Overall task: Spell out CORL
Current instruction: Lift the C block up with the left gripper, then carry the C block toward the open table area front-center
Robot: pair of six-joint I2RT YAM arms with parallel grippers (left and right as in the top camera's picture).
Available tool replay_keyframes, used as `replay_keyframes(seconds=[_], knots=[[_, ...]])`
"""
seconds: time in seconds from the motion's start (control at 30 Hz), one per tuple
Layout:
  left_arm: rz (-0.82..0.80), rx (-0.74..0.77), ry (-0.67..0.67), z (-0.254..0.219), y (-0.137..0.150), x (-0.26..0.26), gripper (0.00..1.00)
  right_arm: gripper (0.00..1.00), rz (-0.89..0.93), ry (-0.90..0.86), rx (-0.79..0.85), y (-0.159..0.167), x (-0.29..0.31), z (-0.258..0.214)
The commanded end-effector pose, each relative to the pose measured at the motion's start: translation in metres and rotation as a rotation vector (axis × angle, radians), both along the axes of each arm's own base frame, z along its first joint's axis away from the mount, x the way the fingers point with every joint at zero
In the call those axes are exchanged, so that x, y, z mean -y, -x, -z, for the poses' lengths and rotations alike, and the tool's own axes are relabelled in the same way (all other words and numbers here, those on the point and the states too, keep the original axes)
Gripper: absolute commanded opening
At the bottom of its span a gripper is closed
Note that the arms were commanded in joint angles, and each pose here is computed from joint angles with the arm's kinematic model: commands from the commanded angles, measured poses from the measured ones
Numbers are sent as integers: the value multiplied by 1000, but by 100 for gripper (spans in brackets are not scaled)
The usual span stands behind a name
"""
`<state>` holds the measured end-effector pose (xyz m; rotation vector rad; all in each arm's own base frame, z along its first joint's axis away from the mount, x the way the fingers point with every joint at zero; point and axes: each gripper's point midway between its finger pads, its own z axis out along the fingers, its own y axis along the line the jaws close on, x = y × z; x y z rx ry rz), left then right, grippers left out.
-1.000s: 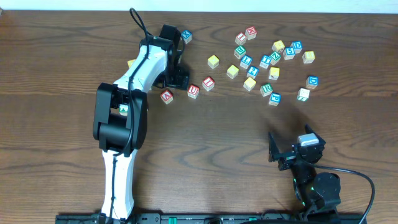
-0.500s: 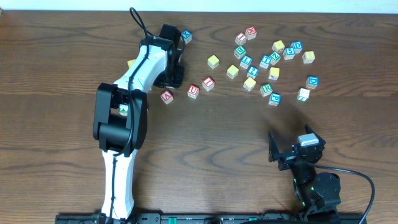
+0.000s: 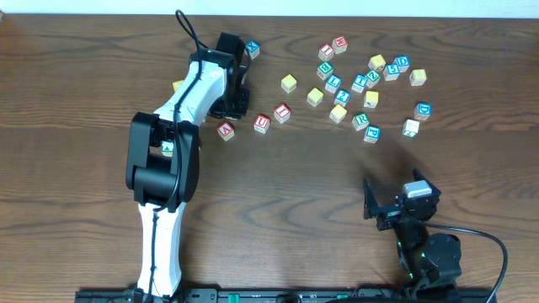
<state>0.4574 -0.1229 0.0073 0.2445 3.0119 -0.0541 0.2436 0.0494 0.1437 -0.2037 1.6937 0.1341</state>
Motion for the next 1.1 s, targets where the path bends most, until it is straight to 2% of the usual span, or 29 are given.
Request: replay_keyframes(seconds=[0.0,0.13,0.27,0.4,0.5,0.7,0.83,0.97,1.07], knots=[[-3,13,4,-5,-4,2,24,99,11,-2,-2,0,2,1],[-2,10,3,-5,-3,2,24,99,11,-2,-2,0,2,1],[-3,11,4,-7,-3,2,13,99,11,-2,-2,0,2,1],[-2,34,10,-19,-4,2,14,99,11,-2,-2,0,2,1],[-2,68,20,-39,-5,3,13,99,11,-2,-2,0,2,1],[-2,184,50,-110,-1,1,14,99,11,-2,-2,0,2,1],[3,233,63,-152,14,-2,13,99,11,-2,-2,0,2,1],[66,258,58,-196,46,-3,8,99,11,-2,-2,0,2,1],[89,288,69,-220,64,1,8,99,11,-2,-2,0,2,1]])
